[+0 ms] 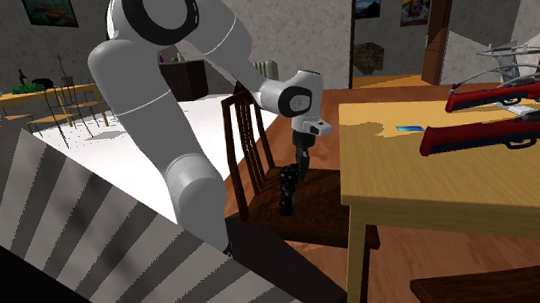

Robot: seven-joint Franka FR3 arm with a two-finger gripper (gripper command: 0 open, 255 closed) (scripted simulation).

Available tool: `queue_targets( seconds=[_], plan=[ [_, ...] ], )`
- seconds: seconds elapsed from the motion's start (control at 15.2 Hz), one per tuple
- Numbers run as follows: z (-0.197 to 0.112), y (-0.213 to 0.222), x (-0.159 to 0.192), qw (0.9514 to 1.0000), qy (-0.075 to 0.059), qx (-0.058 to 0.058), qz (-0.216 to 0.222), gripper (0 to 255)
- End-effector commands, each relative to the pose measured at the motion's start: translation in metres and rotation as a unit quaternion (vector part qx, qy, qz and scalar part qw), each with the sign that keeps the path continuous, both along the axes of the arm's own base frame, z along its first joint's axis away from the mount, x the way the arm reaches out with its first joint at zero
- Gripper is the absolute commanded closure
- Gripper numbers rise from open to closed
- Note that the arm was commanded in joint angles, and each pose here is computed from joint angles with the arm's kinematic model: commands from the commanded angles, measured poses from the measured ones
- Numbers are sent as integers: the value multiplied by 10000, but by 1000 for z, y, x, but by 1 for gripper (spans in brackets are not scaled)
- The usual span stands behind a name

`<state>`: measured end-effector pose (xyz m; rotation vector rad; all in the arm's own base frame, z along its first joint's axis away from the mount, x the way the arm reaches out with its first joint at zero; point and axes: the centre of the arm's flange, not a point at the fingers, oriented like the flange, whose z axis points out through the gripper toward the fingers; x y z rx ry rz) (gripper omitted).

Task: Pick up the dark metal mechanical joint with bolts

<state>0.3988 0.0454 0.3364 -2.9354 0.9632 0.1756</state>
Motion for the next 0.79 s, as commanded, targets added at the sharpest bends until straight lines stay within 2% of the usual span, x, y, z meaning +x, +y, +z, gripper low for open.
queue_targets(
  seconds=[0.0,0.46,0.73],
  plan=[
    [-1,1,0,10000,7,1,1,255],
    [-1,0,1,10000,8,1,1,255],
    [20,0,1,10000,8,1,1,255]
  ],
)
